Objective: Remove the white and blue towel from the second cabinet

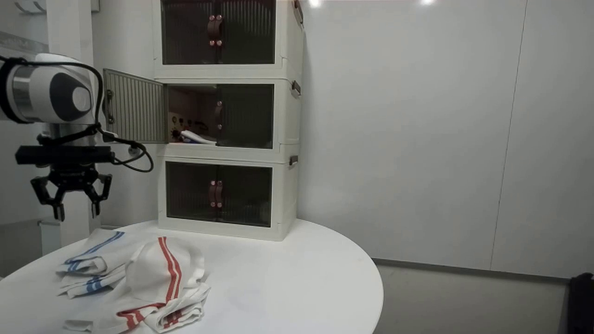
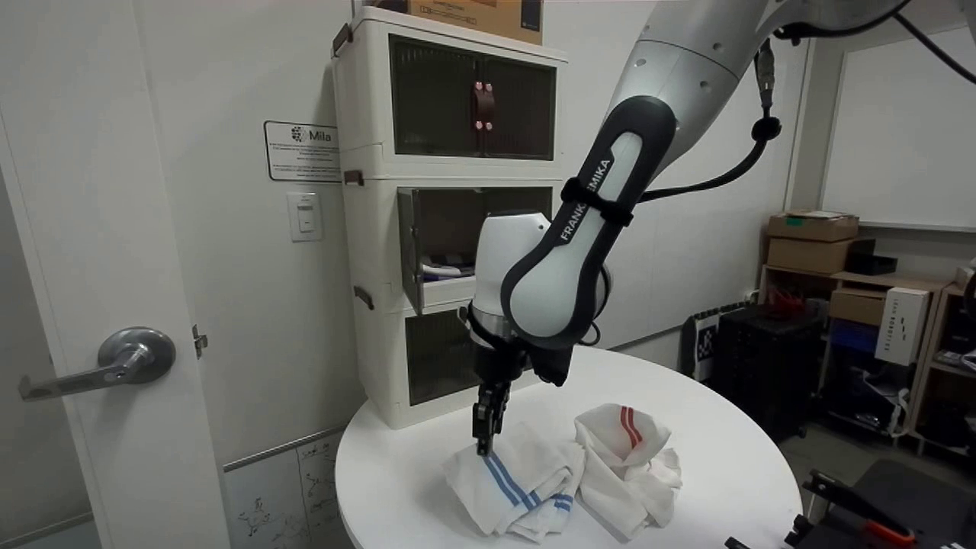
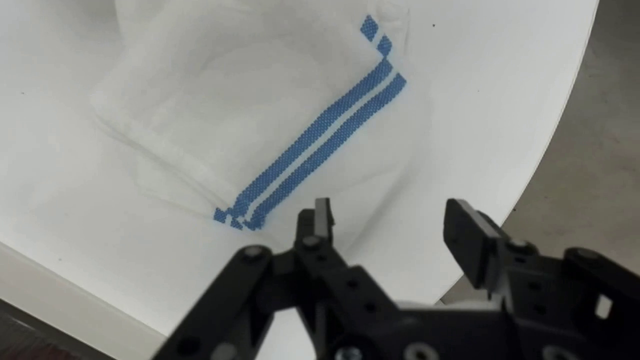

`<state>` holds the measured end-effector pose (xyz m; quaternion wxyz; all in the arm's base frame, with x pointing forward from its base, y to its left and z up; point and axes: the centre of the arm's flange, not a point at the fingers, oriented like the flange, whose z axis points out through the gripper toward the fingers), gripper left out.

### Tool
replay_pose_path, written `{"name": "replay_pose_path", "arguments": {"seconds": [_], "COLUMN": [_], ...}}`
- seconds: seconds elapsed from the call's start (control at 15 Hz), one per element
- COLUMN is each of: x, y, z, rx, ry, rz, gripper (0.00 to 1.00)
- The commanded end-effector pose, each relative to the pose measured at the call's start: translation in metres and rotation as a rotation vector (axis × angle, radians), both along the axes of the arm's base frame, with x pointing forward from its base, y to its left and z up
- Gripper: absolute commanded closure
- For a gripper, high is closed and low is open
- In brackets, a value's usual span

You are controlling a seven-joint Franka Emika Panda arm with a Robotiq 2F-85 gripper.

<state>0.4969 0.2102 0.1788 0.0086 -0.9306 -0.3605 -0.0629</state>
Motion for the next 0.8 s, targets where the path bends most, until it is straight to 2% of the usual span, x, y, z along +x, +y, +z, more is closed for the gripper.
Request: {"name": "replay_pose_path", "arguments": {"seconds": [0.0, 0.13, 0.47, 0.6, 0.73], "x": [0.008, 0.009, 0.004, -0.003, -0.014], "y": [-0.011, -0.021, -0.054, -0.069, -0.083], "z": [0.013, 0.025, 0.088, 0.120, 0.152], "rx": [0.042, 0.074, 0.118, 0.091, 0.069], "ry": [0.005, -0.008, -0.070, -0.093, -0.077], "rz": [0.001, -0.015, -0.051, -0.066, -0.083], "gripper": [0.07, 0.00, 0.00, 0.00, 0.00]}}
